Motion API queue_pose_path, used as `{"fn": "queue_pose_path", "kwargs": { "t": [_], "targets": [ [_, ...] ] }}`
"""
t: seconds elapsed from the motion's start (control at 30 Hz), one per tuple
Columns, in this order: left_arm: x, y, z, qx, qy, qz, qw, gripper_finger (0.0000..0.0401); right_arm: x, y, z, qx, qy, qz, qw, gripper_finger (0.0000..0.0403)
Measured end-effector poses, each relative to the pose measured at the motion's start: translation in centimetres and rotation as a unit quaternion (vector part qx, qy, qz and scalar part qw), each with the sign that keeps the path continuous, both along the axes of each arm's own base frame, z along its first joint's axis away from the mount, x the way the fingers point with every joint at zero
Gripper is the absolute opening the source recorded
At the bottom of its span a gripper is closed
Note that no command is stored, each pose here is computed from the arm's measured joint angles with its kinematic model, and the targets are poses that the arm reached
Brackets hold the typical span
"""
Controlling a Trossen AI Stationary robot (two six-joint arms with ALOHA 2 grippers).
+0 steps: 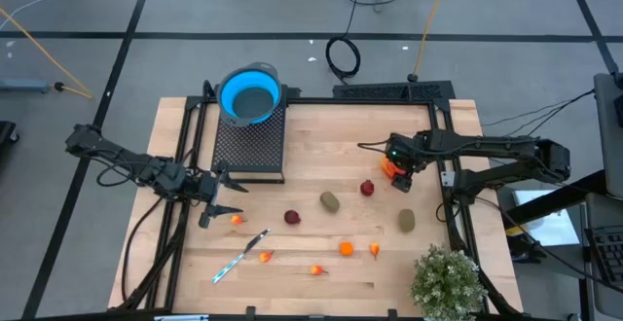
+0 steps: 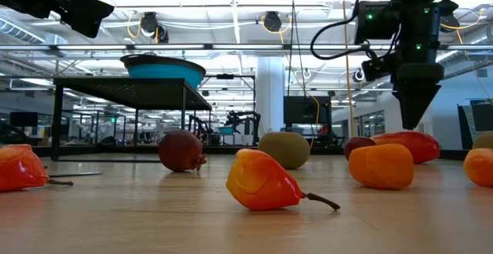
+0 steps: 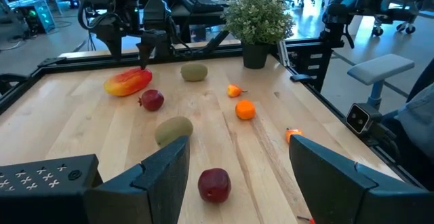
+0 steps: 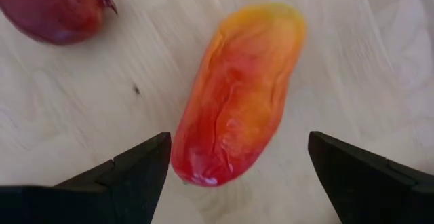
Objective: Pick & Place Fruit
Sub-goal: Put the orange mango into the blue strainer bowl on the shelf
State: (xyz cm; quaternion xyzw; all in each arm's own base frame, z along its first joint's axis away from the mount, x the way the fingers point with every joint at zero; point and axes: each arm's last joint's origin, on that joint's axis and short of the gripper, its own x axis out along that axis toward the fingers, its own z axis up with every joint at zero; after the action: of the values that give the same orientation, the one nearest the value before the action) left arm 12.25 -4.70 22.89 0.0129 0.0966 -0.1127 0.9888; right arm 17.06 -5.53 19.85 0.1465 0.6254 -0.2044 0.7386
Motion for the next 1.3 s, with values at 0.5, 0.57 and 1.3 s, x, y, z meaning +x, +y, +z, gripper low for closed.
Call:
{"fn": "queue_pose_path", "kwargs": {
  "t": [0.5, 0.57, 1.3],
  "targets": [
    [0.0, -0.1, 0.0, -0.004, 0.001, -0.019, 1.0, 0.025, -0.2, 0.1, -1.7, 0.009, -0.012, 0.001, 1.0, 0.0343],
    [0.0, -0.1, 0.0, -0.003, 0.001, -0.019, 1.0, 0.025, 0.0, 0.1, -1.9, 0.011, -0.01, -0.001, 1.0, 0.0343],
    [0.0, -0.1, 0.0, -0.019, 0.004, -0.018, 1.0, 0.025, 1.1, -0.3, -4.4, 0.022, 0.037, -0.009, 0.999, 0.0246]
  ]
}}
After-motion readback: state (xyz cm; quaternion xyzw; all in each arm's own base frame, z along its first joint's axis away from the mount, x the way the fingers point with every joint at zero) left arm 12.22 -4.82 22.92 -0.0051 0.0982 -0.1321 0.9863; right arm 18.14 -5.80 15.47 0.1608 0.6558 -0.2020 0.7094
